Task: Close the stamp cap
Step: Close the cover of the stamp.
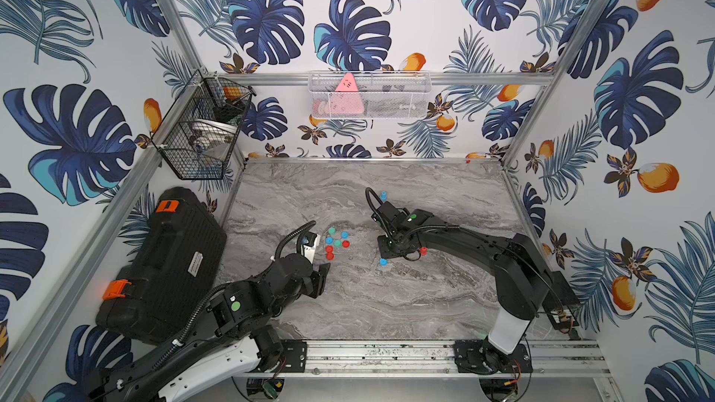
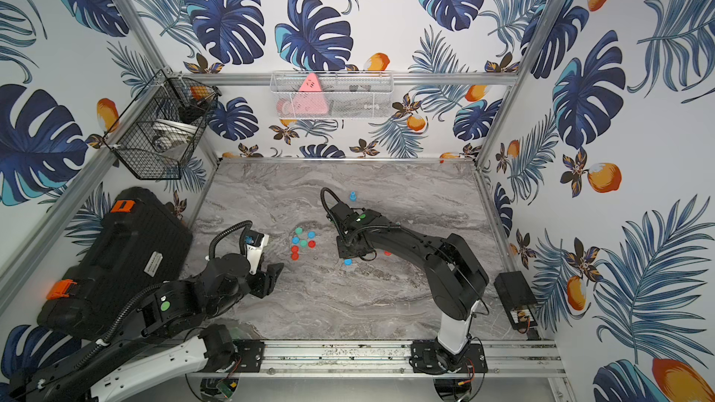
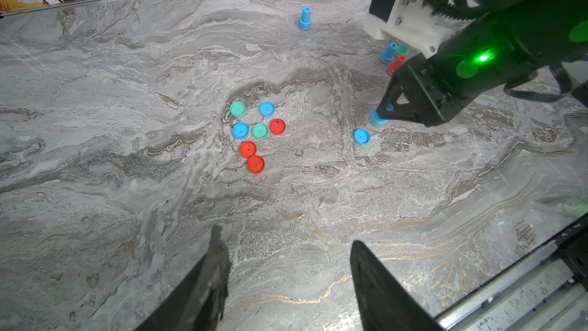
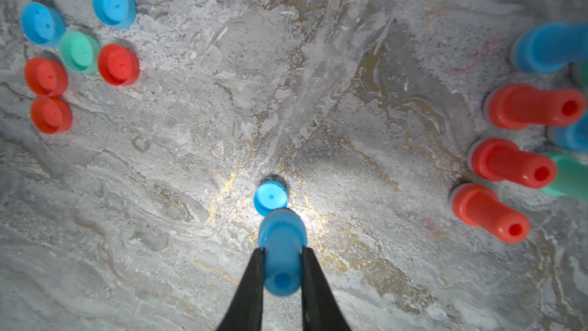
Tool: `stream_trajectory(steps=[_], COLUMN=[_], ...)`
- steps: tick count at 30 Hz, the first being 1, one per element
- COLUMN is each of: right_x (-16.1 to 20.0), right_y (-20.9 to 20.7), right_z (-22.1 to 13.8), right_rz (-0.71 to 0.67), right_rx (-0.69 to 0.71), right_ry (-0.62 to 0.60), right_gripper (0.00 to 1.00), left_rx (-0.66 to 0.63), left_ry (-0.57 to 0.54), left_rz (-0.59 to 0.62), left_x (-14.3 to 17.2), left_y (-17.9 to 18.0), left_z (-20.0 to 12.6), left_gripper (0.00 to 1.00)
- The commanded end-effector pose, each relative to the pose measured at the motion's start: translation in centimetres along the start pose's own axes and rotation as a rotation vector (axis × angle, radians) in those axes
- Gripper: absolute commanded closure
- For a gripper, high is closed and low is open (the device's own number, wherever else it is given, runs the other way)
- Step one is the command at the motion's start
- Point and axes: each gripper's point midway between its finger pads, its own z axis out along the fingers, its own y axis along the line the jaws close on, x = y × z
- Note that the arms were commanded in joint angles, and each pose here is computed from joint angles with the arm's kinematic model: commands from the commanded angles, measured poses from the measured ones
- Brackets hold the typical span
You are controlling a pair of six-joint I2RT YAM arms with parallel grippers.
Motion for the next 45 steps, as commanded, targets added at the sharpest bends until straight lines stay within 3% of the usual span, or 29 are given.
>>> stream_trajectory(steps=[1, 45], right_x=[-0.1, 1.0], right_y=[0.6, 0.5], right_z=[0.5, 3.3], right_rz=[0.007, -0.006], right_rx=[0.003, 0.052], right_ry=[0.004, 0.036], right_gripper=[0.87, 0.89], left_rx=[-0.016, -0.021], left_ry=[-0.005, -0.011], left_rz=[-0.01, -0.015], left_x=[-0.1, -0.2], left_y=[0.3, 0.4], left_z=[0.0, -0.1], left_gripper=[0.35, 0.35])
